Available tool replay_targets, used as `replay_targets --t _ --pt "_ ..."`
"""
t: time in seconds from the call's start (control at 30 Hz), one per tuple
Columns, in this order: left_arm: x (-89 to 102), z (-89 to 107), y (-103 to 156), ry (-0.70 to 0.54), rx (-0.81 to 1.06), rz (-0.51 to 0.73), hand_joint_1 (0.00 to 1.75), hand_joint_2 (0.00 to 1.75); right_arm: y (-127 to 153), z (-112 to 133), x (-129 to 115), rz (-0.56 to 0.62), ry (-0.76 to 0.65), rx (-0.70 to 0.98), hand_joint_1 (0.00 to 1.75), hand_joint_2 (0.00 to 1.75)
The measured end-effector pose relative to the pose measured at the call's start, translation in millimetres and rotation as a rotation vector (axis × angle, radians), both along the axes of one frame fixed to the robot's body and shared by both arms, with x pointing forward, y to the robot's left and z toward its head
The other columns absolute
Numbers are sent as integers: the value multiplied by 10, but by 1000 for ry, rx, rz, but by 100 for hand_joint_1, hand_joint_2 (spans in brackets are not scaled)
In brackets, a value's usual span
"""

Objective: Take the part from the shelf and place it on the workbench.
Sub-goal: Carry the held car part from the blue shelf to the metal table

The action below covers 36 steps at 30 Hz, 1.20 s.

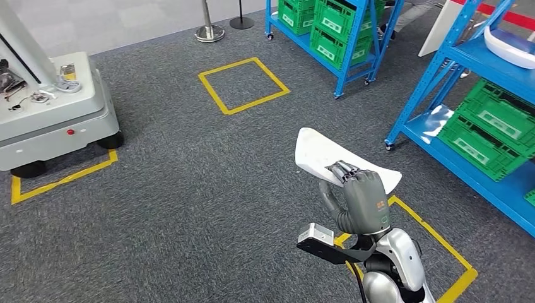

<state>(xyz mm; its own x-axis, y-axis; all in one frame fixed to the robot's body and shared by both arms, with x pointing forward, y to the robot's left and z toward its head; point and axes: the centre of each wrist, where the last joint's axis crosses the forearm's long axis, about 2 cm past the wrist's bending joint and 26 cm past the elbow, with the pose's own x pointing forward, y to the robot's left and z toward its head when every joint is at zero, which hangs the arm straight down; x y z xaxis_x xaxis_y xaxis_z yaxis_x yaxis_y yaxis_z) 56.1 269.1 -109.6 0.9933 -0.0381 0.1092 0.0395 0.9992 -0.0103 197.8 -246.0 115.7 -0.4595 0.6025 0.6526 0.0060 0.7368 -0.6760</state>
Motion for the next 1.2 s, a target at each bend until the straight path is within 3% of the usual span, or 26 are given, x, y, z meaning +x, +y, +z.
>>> replay_targets --t 0.43,1.2 --pt "-129 -17 9 20 0 24 0 175 45 -24 18 -3 5 -2 175 175" --pt "-172 -22 19 6 -13 8 0 175 17 -26 -7 -26 10 -11 175 175"
